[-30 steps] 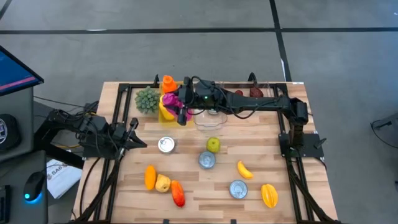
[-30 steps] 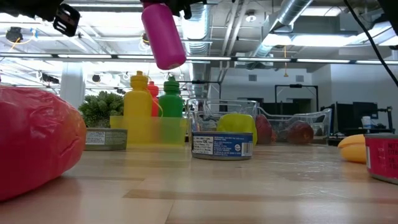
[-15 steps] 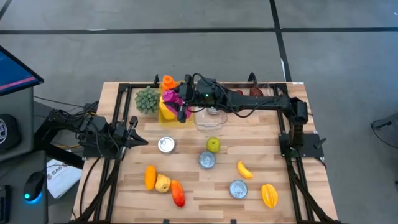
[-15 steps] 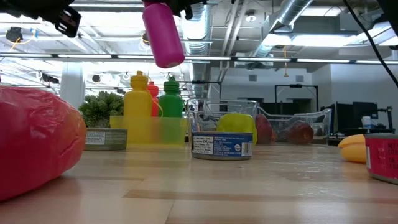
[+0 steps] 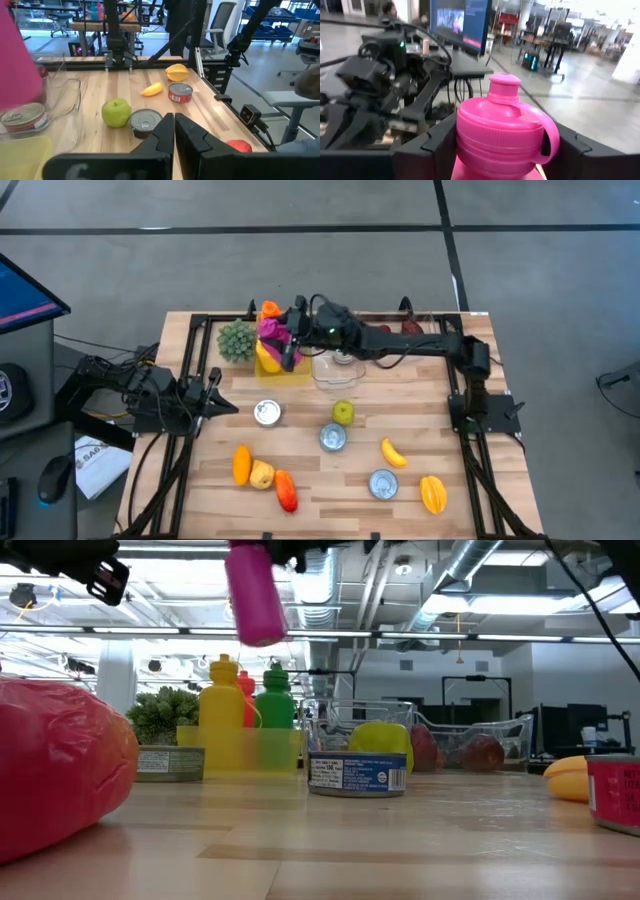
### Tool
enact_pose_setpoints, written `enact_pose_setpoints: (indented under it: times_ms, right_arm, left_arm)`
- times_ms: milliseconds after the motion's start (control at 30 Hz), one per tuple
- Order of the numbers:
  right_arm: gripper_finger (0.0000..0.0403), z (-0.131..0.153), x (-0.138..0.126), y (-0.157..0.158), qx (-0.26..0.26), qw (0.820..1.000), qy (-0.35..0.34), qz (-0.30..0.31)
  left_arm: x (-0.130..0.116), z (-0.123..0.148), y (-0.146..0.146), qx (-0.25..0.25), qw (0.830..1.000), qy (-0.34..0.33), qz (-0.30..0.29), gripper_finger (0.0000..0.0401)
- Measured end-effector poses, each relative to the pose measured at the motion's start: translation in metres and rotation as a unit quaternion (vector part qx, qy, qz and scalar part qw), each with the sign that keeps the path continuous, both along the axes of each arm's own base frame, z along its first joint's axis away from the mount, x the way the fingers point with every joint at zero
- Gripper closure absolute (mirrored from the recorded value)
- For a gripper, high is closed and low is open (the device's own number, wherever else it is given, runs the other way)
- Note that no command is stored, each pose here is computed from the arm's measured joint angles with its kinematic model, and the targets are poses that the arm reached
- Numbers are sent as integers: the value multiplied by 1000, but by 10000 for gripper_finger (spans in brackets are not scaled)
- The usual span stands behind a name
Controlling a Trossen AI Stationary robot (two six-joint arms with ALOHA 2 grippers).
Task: Pick & Place Food Item
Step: Put the pink bottle into the yellow bin
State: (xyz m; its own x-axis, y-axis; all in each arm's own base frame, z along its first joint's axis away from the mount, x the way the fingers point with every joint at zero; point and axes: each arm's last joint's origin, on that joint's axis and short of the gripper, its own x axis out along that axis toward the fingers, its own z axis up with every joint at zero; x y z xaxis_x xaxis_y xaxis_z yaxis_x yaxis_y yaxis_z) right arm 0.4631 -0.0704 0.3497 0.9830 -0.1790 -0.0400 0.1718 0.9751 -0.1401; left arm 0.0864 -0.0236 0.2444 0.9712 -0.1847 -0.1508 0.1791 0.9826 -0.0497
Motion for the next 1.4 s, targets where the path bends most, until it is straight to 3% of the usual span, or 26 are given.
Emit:
enact_pose_setpoints:
  times_ms: [200,467,700,933,1133,1233,1400]
  right_arm:
    - [185,-41,21,-9,14,1000,11,-6]
    - [188,-52,25,-21,34,999,20,-20]
    - [183,-25,7,-1,-5,998,59,1]
    - [187,29,-44,11,-31,993,112,13]
    - [184,31,-64,14,-18,982,186,16]
    - [185,22,-60,10,-14,980,199,12]
    - [188,-29,-40,0,-13,978,210,5]
  left_arm:
    - [0,0,0,0,1000,0,0,399]
    - [0,0,0,1,1000,0,-1,399]
    - [0,0,0,1,1000,-1,-1,399]
    - [0,1,0,-1,1000,-5,-2,399]
    - [0,4,0,-5,1000,-20,-2,399]
    - [1,5,0,-6,1000,-24,-2,399]
    - [1,5,0,-6,1000,-25,0,399]
